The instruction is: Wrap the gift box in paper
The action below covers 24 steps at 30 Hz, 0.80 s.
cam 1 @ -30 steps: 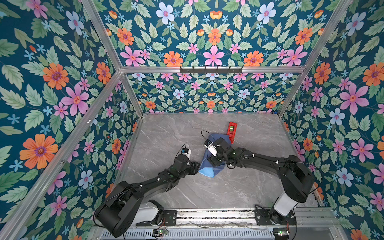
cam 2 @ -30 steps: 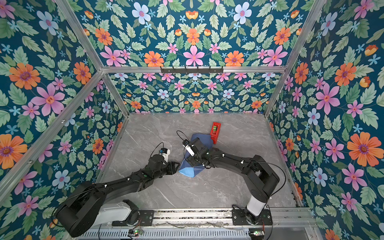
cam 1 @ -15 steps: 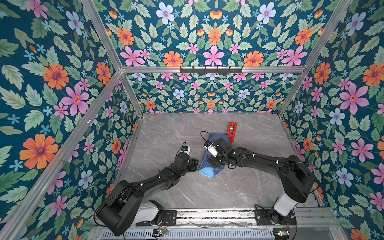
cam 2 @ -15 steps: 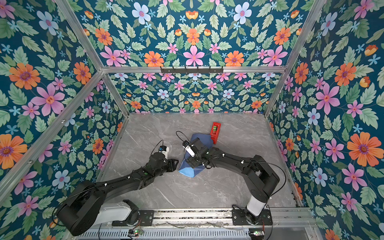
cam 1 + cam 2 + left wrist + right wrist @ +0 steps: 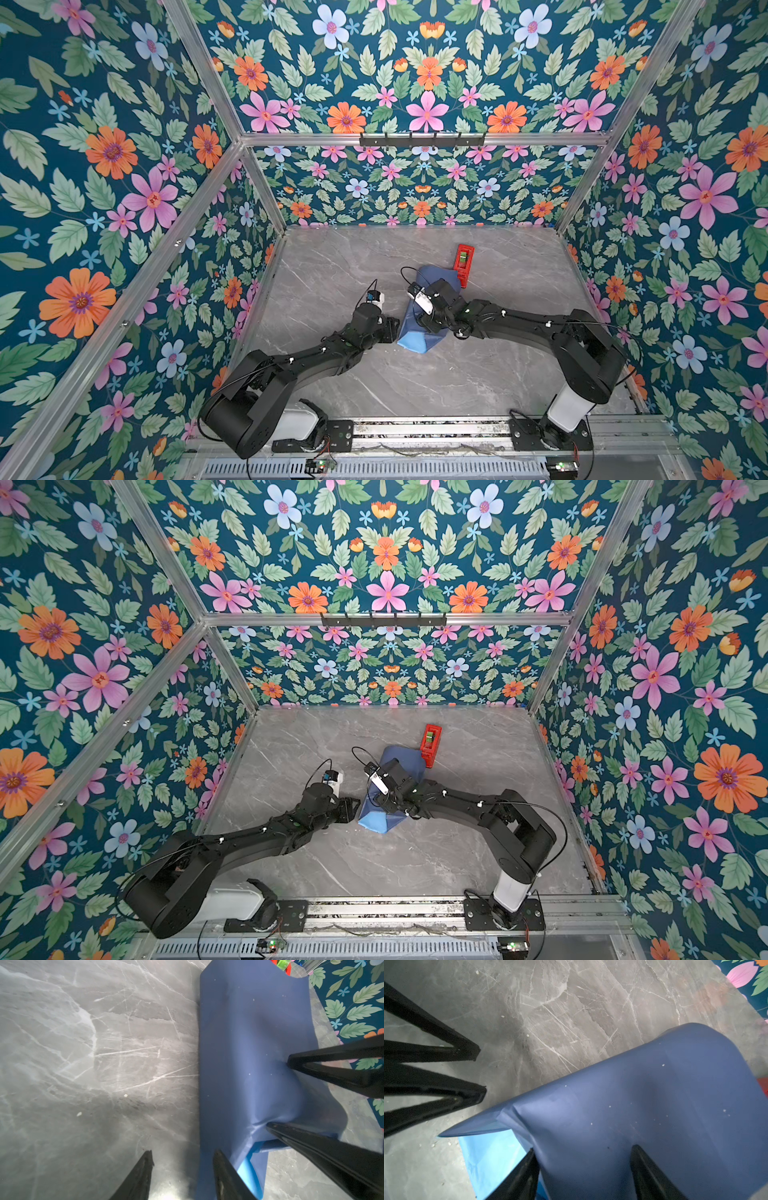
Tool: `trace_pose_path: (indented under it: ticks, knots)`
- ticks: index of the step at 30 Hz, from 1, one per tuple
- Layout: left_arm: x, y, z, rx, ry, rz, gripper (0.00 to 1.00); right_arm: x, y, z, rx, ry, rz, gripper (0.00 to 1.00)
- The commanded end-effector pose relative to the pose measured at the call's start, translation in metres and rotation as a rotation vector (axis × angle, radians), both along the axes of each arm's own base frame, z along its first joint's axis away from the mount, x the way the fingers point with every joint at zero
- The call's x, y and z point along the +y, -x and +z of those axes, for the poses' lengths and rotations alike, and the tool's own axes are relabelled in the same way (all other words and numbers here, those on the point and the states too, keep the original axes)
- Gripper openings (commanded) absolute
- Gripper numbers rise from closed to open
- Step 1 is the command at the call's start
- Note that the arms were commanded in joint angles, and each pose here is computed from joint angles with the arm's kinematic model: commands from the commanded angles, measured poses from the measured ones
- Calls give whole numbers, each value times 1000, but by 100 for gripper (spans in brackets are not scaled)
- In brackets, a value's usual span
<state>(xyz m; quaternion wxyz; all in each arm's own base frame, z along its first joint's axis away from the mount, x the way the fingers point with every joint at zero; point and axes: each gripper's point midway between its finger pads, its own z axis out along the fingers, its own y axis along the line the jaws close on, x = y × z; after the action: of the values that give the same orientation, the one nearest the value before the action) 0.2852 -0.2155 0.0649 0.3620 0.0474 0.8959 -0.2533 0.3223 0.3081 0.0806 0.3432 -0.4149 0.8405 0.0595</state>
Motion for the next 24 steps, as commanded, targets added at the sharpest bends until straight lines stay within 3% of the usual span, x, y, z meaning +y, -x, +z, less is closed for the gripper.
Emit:
trace_pose_path:
  ticks: [1,12,24]
  knots:
    - [-12,-6,11,-43,54,-31,49,-20,22,-33,123,94,-8,68]
    - [-38,-1,11,-41,148,-87,38,-23,26,-35,124,86,-10,67]
    - [-57,3,7,-26,202,-104,35,-21,28,-34,130,61,-8,65]
